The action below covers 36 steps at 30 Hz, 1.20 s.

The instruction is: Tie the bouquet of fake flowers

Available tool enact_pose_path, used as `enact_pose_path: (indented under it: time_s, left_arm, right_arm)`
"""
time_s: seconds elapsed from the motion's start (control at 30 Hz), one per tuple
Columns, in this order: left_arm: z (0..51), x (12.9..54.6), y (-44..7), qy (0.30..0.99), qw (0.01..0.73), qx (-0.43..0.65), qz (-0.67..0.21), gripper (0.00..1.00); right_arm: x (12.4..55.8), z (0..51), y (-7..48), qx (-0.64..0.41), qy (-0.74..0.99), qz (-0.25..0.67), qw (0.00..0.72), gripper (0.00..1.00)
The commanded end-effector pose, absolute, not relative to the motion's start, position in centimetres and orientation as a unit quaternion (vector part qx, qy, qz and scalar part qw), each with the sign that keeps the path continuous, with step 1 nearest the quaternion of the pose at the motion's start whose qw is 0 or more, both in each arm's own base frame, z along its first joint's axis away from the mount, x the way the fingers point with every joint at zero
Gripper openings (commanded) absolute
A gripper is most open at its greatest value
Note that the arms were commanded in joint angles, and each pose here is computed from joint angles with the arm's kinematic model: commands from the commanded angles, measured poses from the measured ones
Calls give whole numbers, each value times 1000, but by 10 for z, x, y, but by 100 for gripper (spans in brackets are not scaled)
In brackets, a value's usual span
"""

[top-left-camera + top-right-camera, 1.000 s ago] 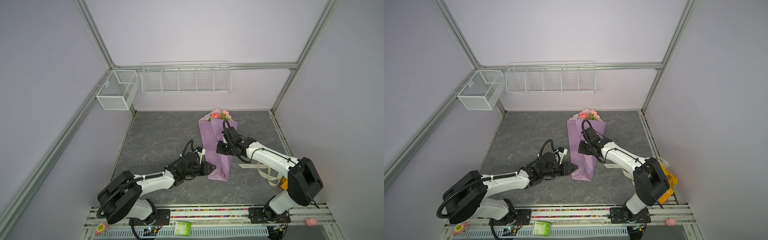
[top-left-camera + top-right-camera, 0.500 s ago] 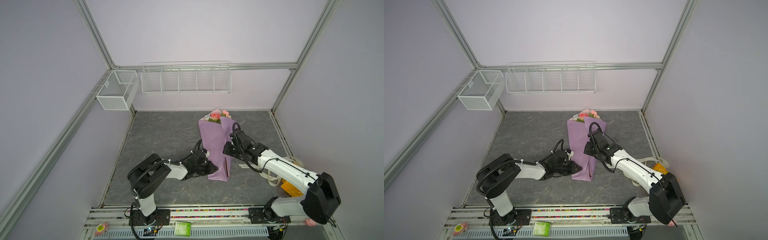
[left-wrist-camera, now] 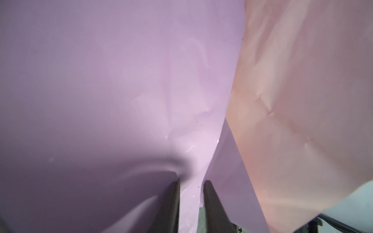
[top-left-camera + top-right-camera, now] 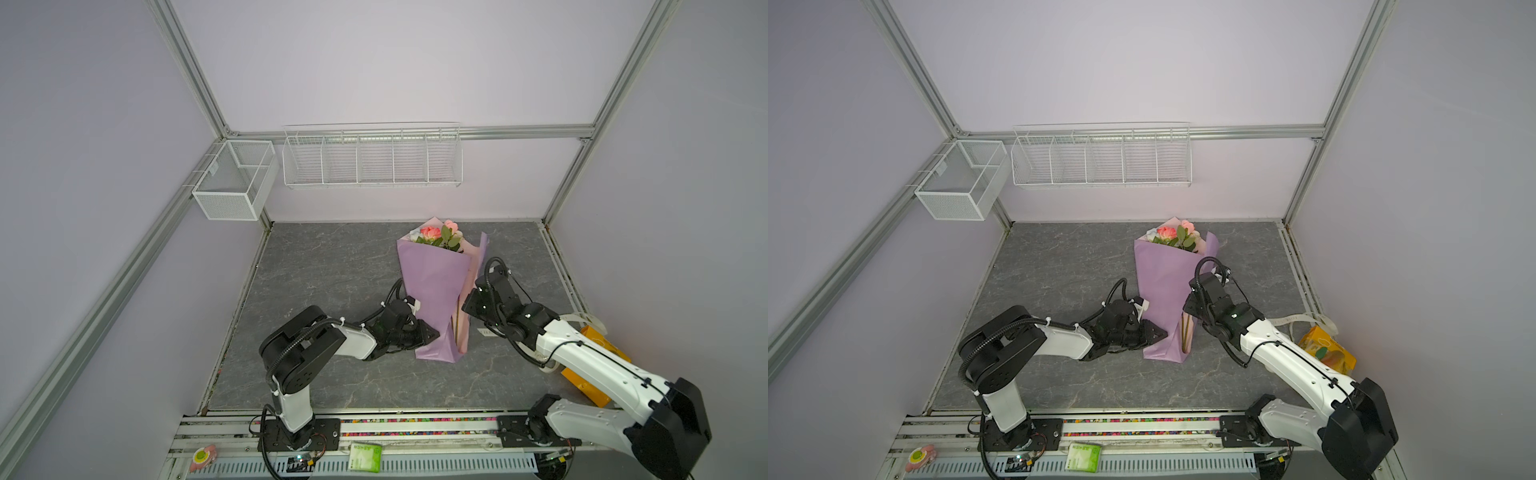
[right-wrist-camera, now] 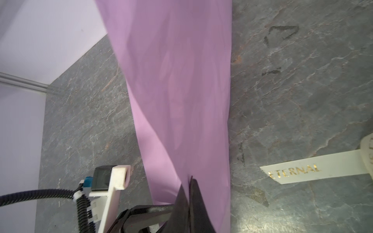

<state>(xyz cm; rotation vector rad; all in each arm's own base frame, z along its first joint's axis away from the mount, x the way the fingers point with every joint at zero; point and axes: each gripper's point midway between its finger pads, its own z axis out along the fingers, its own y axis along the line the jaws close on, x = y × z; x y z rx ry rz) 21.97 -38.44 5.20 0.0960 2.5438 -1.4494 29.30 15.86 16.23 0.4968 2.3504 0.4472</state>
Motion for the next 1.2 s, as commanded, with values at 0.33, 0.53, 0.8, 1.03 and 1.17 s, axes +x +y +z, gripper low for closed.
enact_pose_path:
  time_s: [0.33,0.53,0.8,1.03,1.17]
  left_arm:
    - [41,215,-385,861,88,21,-501,22]
    - [59,216,-376,858,110,19,-501,23]
    - [75,208,-338,869,153,-4,-471,37]
    - [86,204,-331,866,168,12,-470,51]
    - [100,202,-342,852,164,33,-496,61]
  right_arm:
    - [312,157,244,72,915,283,278,6]
    - [325,130,267,58,934,266,231,6]
    - [330,105,286,41,944,267,188,6]
    - [331,94,295,36,948,268,167,6]
    - [329,88,294,32,953,256,157,7]
